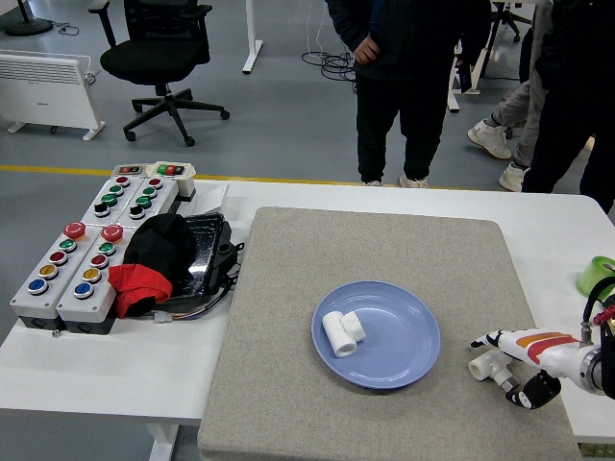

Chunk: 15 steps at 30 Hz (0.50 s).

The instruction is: Pick pipe place plate twice

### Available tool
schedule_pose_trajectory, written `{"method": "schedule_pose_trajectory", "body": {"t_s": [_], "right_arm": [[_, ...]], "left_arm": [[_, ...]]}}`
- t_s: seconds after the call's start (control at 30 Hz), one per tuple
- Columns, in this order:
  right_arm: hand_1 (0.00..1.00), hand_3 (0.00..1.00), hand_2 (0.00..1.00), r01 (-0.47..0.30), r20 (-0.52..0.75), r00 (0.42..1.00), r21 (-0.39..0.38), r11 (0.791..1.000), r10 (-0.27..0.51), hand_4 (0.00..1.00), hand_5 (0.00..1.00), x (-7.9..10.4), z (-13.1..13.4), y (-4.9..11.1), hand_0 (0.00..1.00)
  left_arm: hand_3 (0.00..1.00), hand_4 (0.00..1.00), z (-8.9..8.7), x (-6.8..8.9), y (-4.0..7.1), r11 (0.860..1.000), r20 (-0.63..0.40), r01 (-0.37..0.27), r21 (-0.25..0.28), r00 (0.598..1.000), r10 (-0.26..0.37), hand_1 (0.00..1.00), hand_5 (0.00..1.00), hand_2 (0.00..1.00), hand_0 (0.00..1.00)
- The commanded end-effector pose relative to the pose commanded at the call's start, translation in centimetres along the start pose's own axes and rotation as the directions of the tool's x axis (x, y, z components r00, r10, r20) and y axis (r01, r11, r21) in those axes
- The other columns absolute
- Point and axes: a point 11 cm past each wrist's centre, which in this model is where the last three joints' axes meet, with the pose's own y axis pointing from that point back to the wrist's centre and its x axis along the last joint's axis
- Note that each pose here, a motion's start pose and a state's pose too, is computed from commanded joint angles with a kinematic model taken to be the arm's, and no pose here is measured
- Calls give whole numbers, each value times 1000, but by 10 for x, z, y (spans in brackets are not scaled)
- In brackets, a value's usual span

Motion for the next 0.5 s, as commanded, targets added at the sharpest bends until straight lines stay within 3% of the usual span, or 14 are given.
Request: {"method": "schedule_pose_trajectory", "body": {"t_s": [0.07,0.1,0.27,0.3,0.5], "right_arm": [[780,854,858,-2,-3,1000,-4,1000,2,713,261,0,1,0,829],[758,835,815,-2,-6,1000,-5,1000,2,690,239,0,2,0,777],[758,835,815,1,-10,1000,-4,1000,-1,690,239,-1,3,-1,777],[728,822,773,1,-10,1000,-4,1000,-1,681,224,-1,3,-1,717],[717,818,768,7,-14,1000,-7,1000,-7,681,220,-3,4,-1,696]], "left_arm": [[650,407,0,0,0,1000,-1,0,0,1000,0,744,998,706,731],[651,407,0,0,0,1000,-1,-1,-1,1000,1,743,998,706,732],[651,407,1,1,0,1000,1,-2,-3,1000,2,743,998,706,732],[651,407,2,1,0,1000,1,-2,-4,1000,2,743,998,706,732],[652,407,2,2,0,1000,0,-3,-5,1000,3,743,998,706,732]]}}
